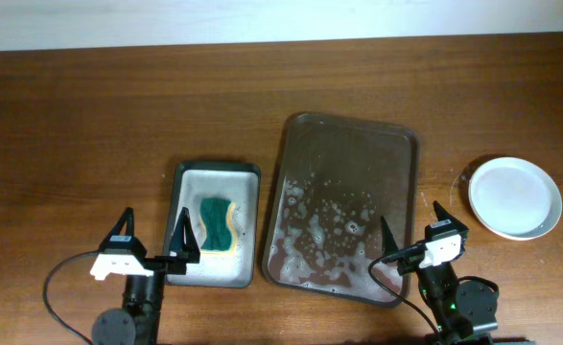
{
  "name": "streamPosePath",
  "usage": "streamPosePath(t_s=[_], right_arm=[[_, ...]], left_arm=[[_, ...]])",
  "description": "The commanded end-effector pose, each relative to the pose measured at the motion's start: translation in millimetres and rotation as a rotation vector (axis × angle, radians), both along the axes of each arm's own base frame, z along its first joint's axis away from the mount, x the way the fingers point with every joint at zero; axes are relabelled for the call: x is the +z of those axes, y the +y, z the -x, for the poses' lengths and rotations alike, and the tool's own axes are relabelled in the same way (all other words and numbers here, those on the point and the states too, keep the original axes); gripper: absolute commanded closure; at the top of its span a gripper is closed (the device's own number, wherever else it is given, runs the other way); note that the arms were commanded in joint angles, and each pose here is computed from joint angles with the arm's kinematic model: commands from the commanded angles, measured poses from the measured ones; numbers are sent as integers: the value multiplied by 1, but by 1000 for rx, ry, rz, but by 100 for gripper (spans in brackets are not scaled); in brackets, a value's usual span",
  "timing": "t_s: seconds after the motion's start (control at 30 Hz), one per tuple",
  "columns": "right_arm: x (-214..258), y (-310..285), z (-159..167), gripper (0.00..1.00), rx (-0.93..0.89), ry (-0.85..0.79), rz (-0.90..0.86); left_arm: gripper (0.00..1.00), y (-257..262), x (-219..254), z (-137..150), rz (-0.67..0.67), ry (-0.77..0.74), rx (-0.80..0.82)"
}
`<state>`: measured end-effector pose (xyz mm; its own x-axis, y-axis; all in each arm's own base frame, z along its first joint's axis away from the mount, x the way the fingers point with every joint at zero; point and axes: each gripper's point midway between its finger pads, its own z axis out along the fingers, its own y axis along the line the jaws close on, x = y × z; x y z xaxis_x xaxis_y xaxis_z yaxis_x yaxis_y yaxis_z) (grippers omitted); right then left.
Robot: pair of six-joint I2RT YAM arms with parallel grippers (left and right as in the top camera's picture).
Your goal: Clean dirty plates on tray and stack at the side
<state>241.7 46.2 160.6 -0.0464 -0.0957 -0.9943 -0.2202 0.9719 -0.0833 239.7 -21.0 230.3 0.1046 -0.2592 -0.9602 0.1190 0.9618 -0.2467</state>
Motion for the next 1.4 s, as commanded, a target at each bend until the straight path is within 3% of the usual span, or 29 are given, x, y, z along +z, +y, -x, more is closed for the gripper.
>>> streamPosePath(t_s=[0.0,0.07,0.2,0.27,0.43,1.37], right_arm=[[-3,-2,0,1,-6,4,8],[-3,-2,0,1,-6,4,8],[-3,-2,0,1,-6,4,8],[-3,-2,0,1,-6,4,8],[-3,-2,0,1,-6,4,8],[-3,-2,0,1,-6,4,8]], left_arm=[[0,5,11,2,-11,-102,26],[0,5,13,3,-7,-150,27],[0,8,-58,-7,-27,143,44],[0,7,-71,-6,-32,196,33],[0,33,-74,-6,-22,210,140],[0,33,-74,-6,-22,211,140]])
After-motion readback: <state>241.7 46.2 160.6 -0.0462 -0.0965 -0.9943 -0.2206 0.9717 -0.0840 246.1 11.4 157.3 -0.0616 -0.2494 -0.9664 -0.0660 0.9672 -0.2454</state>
